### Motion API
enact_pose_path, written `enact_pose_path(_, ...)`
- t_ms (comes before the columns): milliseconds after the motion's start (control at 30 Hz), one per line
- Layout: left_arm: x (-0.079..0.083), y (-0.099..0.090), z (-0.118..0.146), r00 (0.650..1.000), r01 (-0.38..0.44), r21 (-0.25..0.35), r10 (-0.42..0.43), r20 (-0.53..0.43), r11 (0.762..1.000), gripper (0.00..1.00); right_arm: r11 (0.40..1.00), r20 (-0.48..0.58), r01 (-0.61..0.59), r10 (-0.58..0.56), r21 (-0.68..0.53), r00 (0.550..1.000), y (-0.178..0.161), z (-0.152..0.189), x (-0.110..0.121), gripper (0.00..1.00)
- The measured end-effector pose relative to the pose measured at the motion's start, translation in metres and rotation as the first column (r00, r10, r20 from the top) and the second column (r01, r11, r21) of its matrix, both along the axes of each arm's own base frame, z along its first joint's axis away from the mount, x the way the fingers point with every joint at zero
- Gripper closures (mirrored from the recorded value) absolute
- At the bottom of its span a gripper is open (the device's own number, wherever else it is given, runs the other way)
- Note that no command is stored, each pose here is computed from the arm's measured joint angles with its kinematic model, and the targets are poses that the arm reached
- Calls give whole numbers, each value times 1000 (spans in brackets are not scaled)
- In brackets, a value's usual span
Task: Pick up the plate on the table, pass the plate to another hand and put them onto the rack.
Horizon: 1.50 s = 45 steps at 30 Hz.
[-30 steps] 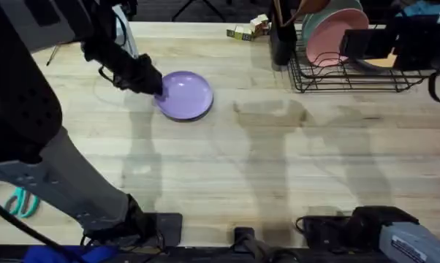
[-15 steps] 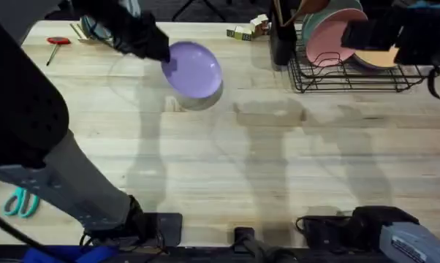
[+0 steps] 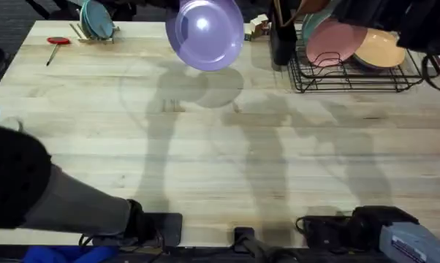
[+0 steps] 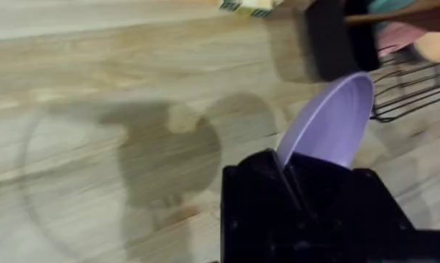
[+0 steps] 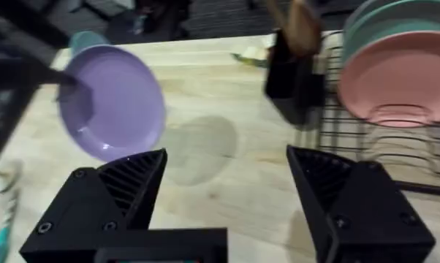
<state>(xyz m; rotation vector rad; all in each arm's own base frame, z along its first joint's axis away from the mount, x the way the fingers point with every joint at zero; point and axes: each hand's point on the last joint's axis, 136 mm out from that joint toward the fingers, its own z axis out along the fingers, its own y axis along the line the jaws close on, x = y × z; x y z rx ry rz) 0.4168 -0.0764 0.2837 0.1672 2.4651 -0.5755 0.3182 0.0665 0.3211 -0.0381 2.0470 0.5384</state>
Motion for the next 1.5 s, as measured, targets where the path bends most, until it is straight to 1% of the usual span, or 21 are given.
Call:
enact_pose_path(100,-5,-8,9,1000,27,-31,-27,15,999,960,998,-7,-50,50,46,999,15,3,-4,7)
enact_pose_path(233,-8,-14,12,999,51,-62,-50,17,997,960,989,-29,-110,114,100,993,37,3,-12,7)
enact_pose_path(333,-8,-15,13,998,57,-69,-55,21,996,960,979,-47,-141,150,149,988,53,5,-17,6)
enact_pose_path(500,-8,-16,14,998,61,-75,-60,21,995,960,965,-68,-170,187,199,980,69,6,-24,6)
enact_pose_path(633,-8,-17,14,998,64,-79,-62,21,995,960,959,-94,-183,206,215,974,78,1,-23,6)
enact_pose_path(867,-8,-17,14,998,65,-81,-64,22,995,960,944,-141,-240,275,226,951,107,-17,-12,6)
enact_pose_path(1000,-7,-17,15,998,66,-80,-64,30,995,960,944,-175,-242,284,225,943,112,-28,-8,6)
enact_pose_path(1167,-7,-17,15,997,66,-80,-64,31,995,960,944,-184,-239,283,229,941,113,-30,-7,6)
enact_pose_path(1400,-6,-17,17,997,67,-80,-64,39,995,960,940,-233,-170,244,295,941,112,-30,-6,6)
enact_pose_path(1500,-5,-17,17,997,67,-80,-64,40,995,960,942,-249,-143,223,302,942,111,-34,-1,6)
